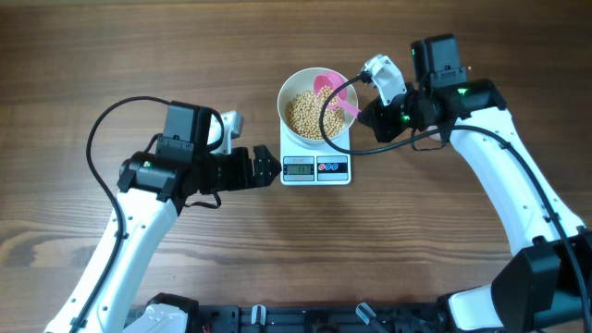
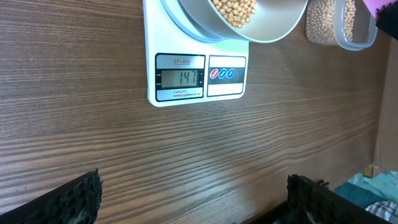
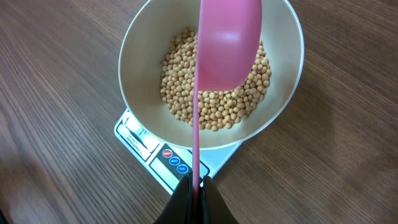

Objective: Scoop item into bowl and weigh 150g on scale
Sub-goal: 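Tilt the scoop with the right gripper to trickle soybeans into bowl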

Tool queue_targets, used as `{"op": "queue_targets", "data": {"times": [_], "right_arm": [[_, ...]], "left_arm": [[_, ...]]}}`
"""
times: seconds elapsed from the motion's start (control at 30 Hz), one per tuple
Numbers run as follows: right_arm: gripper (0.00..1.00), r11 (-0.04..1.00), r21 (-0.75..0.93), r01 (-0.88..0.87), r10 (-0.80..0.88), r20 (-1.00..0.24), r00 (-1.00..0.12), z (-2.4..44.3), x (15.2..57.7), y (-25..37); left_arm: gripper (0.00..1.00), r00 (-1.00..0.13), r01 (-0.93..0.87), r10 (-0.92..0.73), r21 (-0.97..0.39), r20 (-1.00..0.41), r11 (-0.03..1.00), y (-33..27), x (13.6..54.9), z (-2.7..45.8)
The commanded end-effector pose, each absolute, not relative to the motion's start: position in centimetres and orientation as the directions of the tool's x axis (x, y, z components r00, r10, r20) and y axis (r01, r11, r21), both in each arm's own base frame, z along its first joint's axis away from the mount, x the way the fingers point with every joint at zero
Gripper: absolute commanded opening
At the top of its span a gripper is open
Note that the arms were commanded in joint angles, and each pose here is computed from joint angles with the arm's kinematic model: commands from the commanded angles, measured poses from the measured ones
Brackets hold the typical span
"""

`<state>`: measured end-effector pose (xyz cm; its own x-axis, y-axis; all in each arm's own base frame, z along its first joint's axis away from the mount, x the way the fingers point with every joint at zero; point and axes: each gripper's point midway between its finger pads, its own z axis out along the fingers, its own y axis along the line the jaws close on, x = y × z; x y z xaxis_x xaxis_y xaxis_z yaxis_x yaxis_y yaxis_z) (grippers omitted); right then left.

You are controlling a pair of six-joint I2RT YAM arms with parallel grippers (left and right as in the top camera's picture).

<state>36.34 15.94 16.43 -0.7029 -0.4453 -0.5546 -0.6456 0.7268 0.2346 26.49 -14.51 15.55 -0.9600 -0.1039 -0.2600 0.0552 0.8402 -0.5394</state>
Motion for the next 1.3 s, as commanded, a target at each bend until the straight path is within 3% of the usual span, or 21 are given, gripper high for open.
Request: {"op": "queue_targets", "data": {"times": [0.0, 0.43, 1.27], "right_arm": [[0.04, 0.714, 0.203, -0.67, -0.455, -0.592, -0.665, 18.0, 36.4, 16.0], [0.04, 0.732, 0.176, -0.658, -0.461, -0.582, -0.669, 17.7, 36.7, 15.5], [0.04, 0.667, 0.035, -0.744, -0.573, -0.614, -0.542, 18.3, 37.1, 16.9]], "left_arm": [[1.0, -0.958, 0.067, -0.093, -0.527, -0.271, 0.847, -14.3, 26.7, 15.4], [1.0, -0.958, 0.067, -0.093, -0.527, -0.271, 0.847, -14.3, 26.7, 15.4], [1.0, -0.958, 0.067, -0.093, -0.527, -0.271, 0.847, -14.3, 26.7, 15.4]]}}
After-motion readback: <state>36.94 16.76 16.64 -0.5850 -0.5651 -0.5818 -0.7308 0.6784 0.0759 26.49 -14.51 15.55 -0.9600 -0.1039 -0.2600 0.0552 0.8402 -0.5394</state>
